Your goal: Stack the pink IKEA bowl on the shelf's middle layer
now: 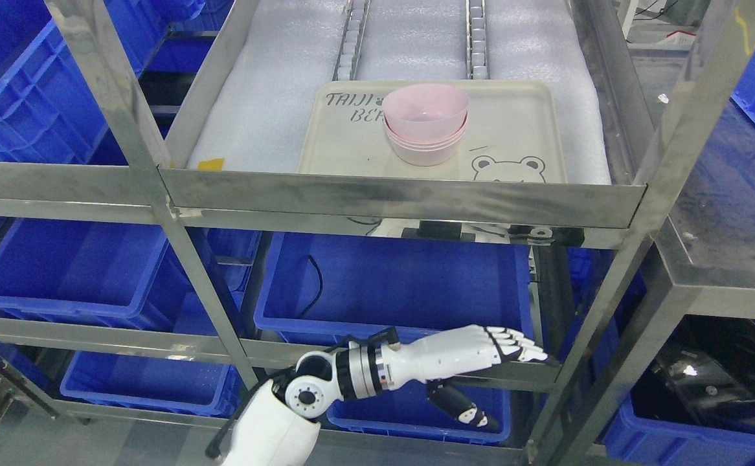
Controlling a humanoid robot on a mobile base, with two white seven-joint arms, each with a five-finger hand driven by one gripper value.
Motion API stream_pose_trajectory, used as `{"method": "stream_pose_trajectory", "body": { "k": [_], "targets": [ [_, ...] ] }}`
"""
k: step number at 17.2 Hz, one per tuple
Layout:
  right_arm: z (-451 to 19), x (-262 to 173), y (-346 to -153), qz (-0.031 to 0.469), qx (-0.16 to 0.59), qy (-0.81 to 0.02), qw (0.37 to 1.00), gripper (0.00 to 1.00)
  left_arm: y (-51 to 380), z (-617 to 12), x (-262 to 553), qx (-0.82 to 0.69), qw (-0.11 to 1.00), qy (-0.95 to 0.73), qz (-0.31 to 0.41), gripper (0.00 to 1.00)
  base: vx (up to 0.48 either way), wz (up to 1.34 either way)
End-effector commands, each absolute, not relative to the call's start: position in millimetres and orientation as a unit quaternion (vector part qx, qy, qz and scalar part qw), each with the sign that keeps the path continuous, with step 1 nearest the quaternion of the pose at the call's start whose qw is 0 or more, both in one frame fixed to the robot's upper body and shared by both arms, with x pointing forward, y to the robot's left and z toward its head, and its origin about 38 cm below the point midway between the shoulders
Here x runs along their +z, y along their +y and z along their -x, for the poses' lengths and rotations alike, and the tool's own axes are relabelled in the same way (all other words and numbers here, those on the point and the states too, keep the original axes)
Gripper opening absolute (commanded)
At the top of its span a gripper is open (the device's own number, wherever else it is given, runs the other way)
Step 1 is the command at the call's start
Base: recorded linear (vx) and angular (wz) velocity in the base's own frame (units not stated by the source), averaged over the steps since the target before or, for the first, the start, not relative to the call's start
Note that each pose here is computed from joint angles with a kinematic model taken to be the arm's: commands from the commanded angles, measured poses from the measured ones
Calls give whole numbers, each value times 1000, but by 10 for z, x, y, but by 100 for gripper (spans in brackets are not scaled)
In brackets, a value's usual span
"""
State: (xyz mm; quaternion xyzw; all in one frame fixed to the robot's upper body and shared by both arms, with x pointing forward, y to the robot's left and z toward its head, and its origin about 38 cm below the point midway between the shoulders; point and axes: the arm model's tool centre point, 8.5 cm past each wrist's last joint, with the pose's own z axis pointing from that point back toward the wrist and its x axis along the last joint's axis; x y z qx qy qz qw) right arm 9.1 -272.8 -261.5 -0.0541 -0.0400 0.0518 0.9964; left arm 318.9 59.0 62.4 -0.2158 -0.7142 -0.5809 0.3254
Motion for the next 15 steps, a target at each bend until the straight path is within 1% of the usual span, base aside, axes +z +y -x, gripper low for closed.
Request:
{"method": "stream_pose_trajectory", "body": {
  "k": [1,2,3,4,6,10,12,13,14,15],
  "targets": [
    [-13,-2607,-2839,63,52,-37,996,100,1740,-2910,-372,-415,558,-699,165,91,0,0],
    [-13,-2607,-2839,63,52,-37,996,100,1984,-2957,-418,-360,587,-714,129,91,0,0],
    [-13,-2607,-2839,63,52,-37,996,100,2142,-2977,-453,-325,604,-721,101,93,0,0],
    [-13,-2607,-2839,63,52,-37,996,100,2256,-2996,-463,-291,614,-730,77,96,0,0],
    [-13,-2607,-2839,63,52,-37,996,100,2417,-3140,-425,-204,646,-735,29,97,0,0],
    [-13,-2607,-2839,63,52,-37,996,100,2475,-3461,-255,-166,675,-719,6,98,0,0],
    [-13,-2607,-2839,63,52,-37,996,100,2582,-3529,-235,-116,690,-714,-29,99,0,0],
    [-13,-2607,-2839,63,52,-37,996,100,2591,-3569,-194,-105,686,-719,-30,99,0,0],
    [-13,-2607,-2839,63,52,-37,996,100,2536,-3596,-119,-106,675,-730,-21,99,6,-15],
    [-13,-2607,-2839,63,52,-37,996,100,2219,-3578,17,-150,648,-747,21,99,6,-15]
  ]
}}
